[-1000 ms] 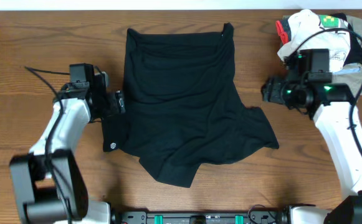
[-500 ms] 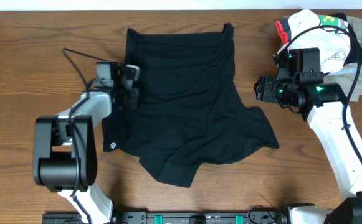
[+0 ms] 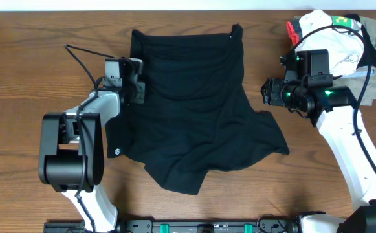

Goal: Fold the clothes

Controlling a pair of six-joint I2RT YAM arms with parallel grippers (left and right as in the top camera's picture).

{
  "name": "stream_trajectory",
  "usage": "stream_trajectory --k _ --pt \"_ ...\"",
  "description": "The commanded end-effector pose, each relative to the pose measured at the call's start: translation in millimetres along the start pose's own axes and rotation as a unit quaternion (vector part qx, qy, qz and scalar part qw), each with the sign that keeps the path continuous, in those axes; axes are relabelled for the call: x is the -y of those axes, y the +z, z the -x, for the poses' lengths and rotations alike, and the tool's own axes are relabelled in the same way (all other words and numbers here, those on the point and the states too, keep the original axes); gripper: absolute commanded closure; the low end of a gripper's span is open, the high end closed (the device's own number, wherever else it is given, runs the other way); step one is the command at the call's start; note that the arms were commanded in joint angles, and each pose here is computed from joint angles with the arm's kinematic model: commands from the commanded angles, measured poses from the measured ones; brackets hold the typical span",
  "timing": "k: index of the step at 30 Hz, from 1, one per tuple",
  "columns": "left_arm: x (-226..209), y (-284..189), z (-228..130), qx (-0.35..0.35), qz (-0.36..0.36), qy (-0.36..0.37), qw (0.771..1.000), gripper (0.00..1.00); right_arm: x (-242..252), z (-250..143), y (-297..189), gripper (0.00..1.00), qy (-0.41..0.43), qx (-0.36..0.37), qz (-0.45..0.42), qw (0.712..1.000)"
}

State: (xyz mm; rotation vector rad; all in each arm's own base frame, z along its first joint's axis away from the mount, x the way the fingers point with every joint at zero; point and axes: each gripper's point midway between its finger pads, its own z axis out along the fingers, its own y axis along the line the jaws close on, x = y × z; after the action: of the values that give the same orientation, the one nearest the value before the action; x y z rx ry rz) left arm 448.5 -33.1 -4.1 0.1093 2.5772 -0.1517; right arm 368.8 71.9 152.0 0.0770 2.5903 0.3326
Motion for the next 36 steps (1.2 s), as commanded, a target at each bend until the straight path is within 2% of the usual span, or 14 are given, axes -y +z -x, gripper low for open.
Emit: stream_trajectory --k 1,10,12,14,15,19,21,25,32,36 --pt "-76 11 -86 -0.112 0.139 -0.128 0.976 0.91 -4 2 -1 0.42 -0.006 0.003 0.001 1.0" --pt "-161 -18 -128 -0.141 0.189 -0.27 0.933 0.9 -1 0 6 0.43 -0.005 -0.004 -0.005 1.0" --pt "-174 -24 -137 -0.144 0.197 -0.298 0.923 0.83 -2 -2 9 0.43 -0.005 -0.01 -0.003 1.0" --pt "-185 -29 -145 -0.143 0.205 -0.342 0.906 0.63 -5 -5 13 0.43 -0.006 -0.018 0.005 1.0" --pt "-186 -30 -147 -0.143 0.199 -0.358 0.901 0.56 -9 -7 15 0.43 -0.008 -0.023 0.012 1.0" --pt "-173 -33 -134 -0.139 0.111 -0.402 0.898 0.34 -30 -14 26 0.41 -0.034 -0.039 0.042 0.998" --pt "-167 -39 -120 -0.134 0.081 -0.409 0.899 0.19 -45 -20 32 0.41 -0.05 -0.047 0.06 0.996" --pt "-162 -61 -92 -0.119 0.071 -0.402 0.905 0.02 -70 -34 43 0.37 -0.08 -0.065 0.077 0.992" --pt "-149 -126 -30 -0.026 0.071 -0.364 0.928 0.02 -117 -57 94 0.35 -0.138 -0.081 0.107 0.981" --pt "-139 -168 -7 0.024 0.072 -0.345 0.935 0.02 -118 -79 124 0.37 -0.11 -0.116 0.095 0.983"
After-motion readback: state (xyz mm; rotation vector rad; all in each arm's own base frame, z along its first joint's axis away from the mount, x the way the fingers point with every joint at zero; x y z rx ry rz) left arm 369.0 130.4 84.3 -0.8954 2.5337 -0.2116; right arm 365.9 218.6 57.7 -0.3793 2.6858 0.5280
